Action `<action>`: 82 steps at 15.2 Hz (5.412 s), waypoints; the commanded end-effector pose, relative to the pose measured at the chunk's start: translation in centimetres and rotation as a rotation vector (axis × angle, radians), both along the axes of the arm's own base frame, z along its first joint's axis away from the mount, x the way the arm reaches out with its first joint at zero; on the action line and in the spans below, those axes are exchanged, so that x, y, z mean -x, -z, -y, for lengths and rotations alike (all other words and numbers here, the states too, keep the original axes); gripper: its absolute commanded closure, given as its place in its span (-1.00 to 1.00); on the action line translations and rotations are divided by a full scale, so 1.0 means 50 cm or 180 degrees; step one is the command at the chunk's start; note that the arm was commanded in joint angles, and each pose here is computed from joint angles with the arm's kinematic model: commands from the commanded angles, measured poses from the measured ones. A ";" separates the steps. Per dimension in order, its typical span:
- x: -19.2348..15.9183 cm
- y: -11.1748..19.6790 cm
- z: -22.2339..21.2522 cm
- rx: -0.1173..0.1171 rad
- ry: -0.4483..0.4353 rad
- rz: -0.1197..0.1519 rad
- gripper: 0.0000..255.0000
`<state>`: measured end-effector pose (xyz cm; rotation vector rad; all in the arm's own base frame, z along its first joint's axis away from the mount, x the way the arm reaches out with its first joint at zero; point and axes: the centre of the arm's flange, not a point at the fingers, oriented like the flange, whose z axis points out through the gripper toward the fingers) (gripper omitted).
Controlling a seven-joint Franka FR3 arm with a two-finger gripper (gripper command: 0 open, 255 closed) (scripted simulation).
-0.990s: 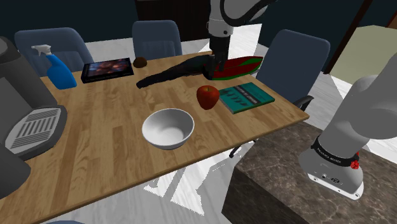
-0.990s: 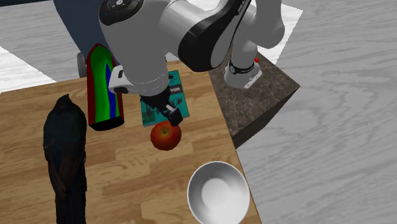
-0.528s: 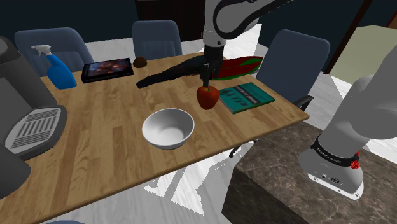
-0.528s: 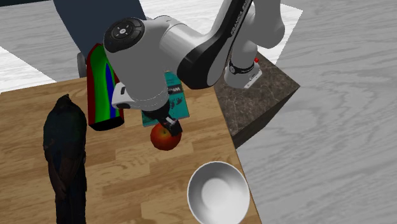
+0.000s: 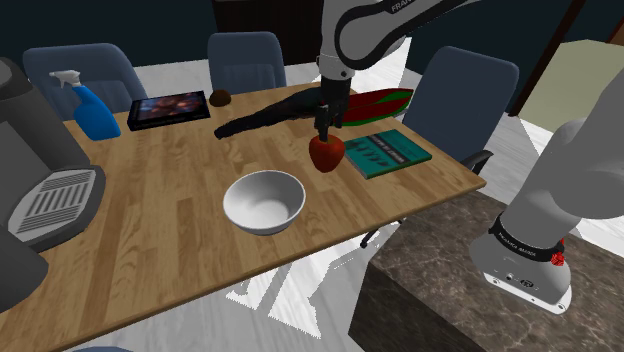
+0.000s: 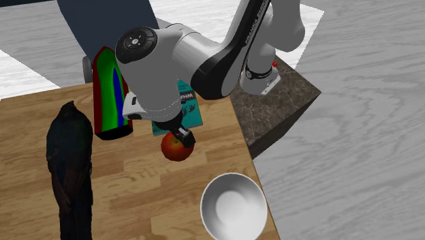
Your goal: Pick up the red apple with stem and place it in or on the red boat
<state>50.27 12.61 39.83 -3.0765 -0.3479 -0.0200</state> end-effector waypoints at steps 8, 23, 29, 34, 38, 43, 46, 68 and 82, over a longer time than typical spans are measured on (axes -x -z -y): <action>0.000 0.000 0.000 0.0000 0.0000 0.0000 1.00; 0.000 -0.127 0.000 0.0000 0.0000 0.0000 1.00; 0.000 -0.190 0.000 0.0000 0.0000 0.0000 1.00; 0.000 -0.243 0.000 0.0000 0.0000 0.0000 1.00; 0.000 -0.285 0.000 0.0000 0.0000 0.0000 1.00; 0.000 -0.338 0.000 0.0000 0.0000 0.0000 1.00; -0.012 -0.353 0.050 0.0000 0.0000 0.0000 1.00; -0.145 -0.460 0.606 0.0000 0.0000 0.0000 1.00; -0.182 -0.406 0.760 0.0000 0.0000 0.0000 1.00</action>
